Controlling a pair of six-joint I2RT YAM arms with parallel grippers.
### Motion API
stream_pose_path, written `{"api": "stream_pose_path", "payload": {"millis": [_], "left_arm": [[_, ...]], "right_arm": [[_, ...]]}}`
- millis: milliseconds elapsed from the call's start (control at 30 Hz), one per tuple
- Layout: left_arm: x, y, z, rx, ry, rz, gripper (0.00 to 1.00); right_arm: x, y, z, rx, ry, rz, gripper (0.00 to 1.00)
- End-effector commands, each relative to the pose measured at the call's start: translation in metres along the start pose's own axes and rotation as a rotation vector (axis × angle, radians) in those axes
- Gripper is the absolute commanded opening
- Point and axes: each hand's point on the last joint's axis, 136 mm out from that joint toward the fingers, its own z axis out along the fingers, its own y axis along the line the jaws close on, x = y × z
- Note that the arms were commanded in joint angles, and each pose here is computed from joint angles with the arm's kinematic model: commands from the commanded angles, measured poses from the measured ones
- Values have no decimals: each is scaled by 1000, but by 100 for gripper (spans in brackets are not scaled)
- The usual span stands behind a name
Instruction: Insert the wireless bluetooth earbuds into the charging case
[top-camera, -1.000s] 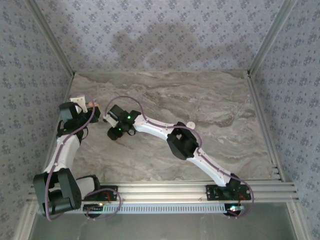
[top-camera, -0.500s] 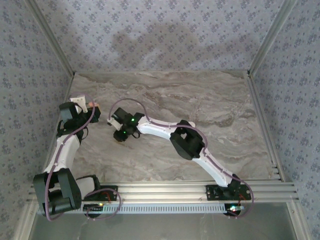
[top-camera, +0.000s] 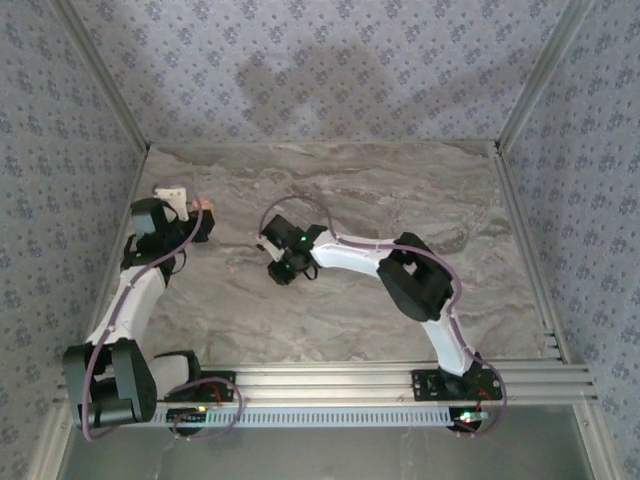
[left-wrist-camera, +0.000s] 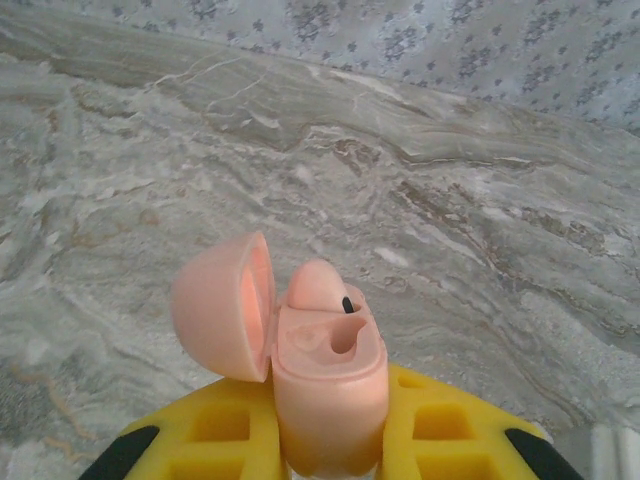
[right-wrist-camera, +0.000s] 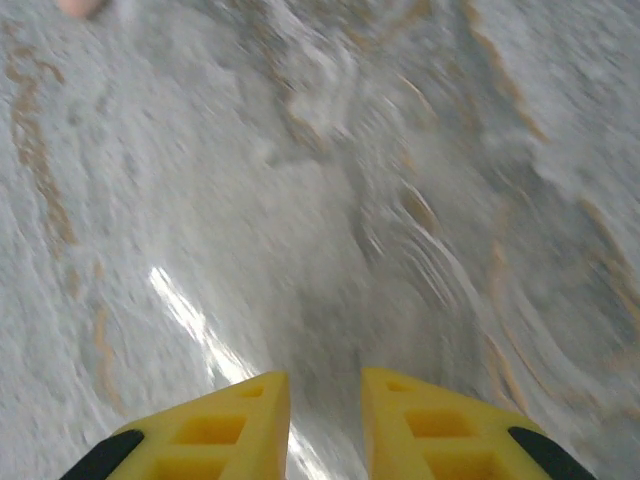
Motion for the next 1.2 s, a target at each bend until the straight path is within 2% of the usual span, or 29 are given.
{"api": "stream_pose_path", "payload": {"millis": [0, 333, 433, 633, 767, 833, 933, 1033, 1167], "left_arm": [[-18, -12, 3, 20, -31, 55, 9], [-16, -40, 13, 80, -9, 124, 9], [-15, -44, 15, 89, -5, 132, 9], [-13, -44, 20, 95, 1, 126, 9], [-13, -45, 21, 100, 1, 124, 9], [-12, -45, 21, 97, 4, 127, 9], [-11, -42, 20, 85, 9, 126, 9], [-9, -35, 19, 63, 11, 94, 10], [-11, -20, 13, 39, -4, 38, 10]], "right_arm": [[7, -16, -27, 47, -29, 65, 26], [62, -51, -60, 54, -7, 281, 26], [65, -55, -72, 38, -23, 323, 28], [37, -47, -110, -41, -129, 308, 38], [28, -48, -127, -37, -129, 264, 40], [31, -48, -129, -42, -87, 263, 40], [16, -47, -130, -27, -108, 218, 42], [-9, -32, -122, -53, -173, 136, 45], [-51, 5, -99, -118, -289, -87, 56]]}}
